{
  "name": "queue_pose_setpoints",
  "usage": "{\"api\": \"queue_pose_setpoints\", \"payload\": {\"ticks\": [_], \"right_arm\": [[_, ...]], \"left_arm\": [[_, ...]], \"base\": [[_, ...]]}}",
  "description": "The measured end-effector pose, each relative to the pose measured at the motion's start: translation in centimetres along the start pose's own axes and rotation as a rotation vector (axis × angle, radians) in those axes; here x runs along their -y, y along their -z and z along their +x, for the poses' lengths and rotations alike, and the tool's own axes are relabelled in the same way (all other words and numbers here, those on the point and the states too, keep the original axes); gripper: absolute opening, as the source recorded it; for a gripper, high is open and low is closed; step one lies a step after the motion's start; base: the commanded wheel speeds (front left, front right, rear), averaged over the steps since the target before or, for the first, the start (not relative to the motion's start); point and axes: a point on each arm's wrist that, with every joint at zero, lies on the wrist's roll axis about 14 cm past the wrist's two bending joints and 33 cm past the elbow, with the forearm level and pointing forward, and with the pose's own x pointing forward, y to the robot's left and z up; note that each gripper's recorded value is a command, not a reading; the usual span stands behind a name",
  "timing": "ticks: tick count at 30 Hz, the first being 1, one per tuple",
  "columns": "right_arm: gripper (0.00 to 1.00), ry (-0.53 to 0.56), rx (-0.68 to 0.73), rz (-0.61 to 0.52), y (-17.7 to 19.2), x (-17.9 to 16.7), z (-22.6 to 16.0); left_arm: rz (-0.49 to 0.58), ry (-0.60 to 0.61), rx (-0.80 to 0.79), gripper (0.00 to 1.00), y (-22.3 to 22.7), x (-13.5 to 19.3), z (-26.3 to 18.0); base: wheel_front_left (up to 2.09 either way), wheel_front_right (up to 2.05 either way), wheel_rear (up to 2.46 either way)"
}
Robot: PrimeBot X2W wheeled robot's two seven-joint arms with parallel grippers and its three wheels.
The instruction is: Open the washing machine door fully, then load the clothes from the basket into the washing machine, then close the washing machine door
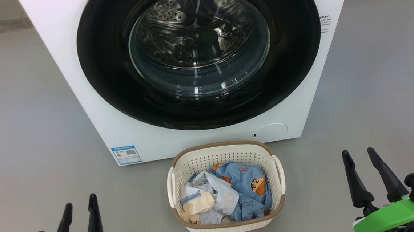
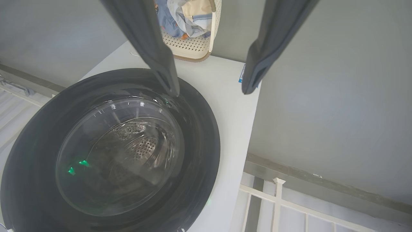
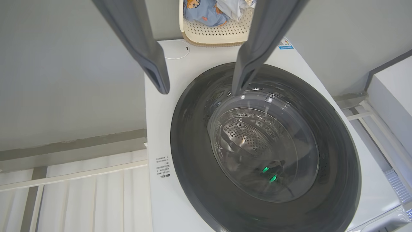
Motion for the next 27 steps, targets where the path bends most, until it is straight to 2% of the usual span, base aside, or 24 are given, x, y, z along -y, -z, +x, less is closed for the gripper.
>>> {"api": "queue_pose_setpoints", "payload": {"ticks": [23,27], "right_arm": [[1.0,-0.086,0.082,-0.302,-1.9,-1.6,0.4],[1.0,-0.083,0.081,-0.313,-1.8,-1.5,0.4]], "left_arm": [[0.277,0.071,0.05,1.0,-1.0,1.0,0.0],[0.3,0.076,0.05,1.0,-1.0,1.0,0.0]], "base": [[0.0,0.0,0.0],[0.0,0.0,0.0]]}}
